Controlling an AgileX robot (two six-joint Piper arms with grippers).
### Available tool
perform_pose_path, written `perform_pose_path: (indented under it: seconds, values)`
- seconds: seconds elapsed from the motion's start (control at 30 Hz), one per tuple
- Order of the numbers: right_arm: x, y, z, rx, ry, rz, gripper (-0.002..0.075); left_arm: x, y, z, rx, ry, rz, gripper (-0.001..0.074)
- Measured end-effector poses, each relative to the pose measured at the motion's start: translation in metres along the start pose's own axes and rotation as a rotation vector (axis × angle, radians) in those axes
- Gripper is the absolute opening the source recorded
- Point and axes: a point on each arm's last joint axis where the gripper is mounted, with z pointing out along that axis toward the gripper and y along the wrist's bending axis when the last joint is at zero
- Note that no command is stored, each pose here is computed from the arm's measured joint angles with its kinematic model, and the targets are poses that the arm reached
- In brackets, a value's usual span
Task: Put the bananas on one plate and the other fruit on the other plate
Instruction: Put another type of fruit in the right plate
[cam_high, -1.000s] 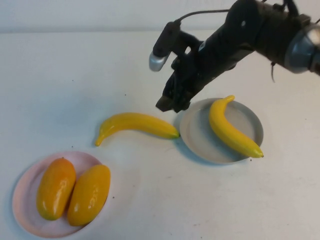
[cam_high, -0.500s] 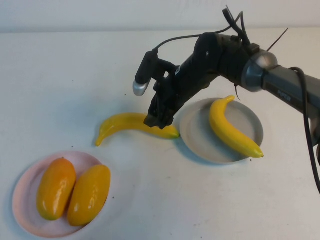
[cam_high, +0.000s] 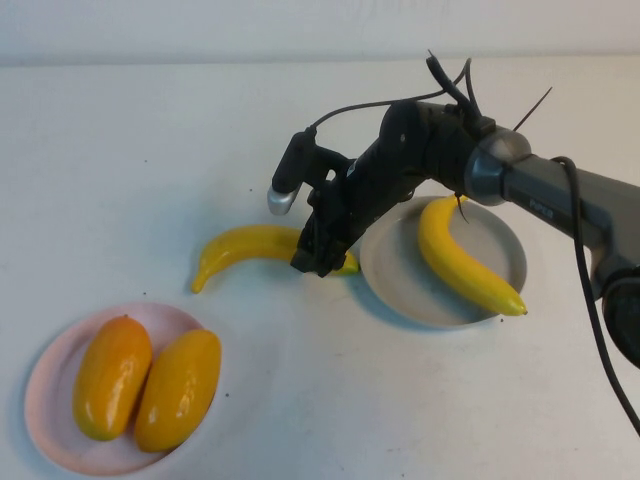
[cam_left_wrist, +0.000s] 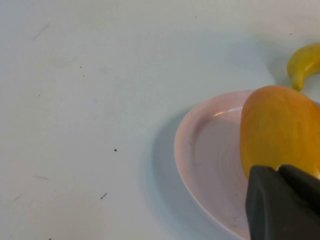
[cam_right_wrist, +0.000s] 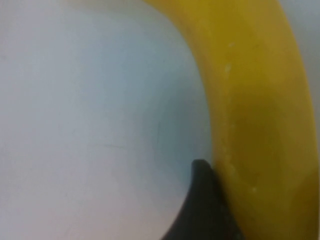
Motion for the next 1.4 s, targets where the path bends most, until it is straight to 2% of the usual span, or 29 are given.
perform_pose_path:
  seconds: [0.23,0.4,0.53,0.87,1.07,1.2,1.4]
  values:
    - [0.002,0.0,0.006,-0.006,0.002,0.008,0.0414,0.0,0.0,0.0,0.0,0.0,0.0,-0.0004]
    - [0.001,-0.001,0.005,-0.003,-0.005,0.013,0.031,0.0,0.0,0.0,0.0,0.0,0.0,-0.0004]
    - [-0.004,-0.002,0.001,-0.012,-0.003,0.065,0.0303,0.0,0.0,0.0,0.0,0.0,0.0,-0.0004]
    - [-0.044,-0.006,-0.059,-0.01,-0.018,0.345,0.0302,0.0,0.0,0.0,0.0,0.0,0.0,-0.0004]
    - [-0.053,-0.012,-0.095,0.103,0.023,0.509,0.0302,0.0,0.0,0.0,0.0,0.0,0.0,-0.0004]
    - [-0.049,-0.017,-0.101,0.191,0.046,0.638,0.0302,0.0,0.0,0.0,0.0,0.0,0.0,-0.0004]
    - [-0.048,-0.014,-0.114,0.22,0.051,0.73,0.0302,0.0,0.0,0.0,0.0,0.0,0.0,-0.0004]
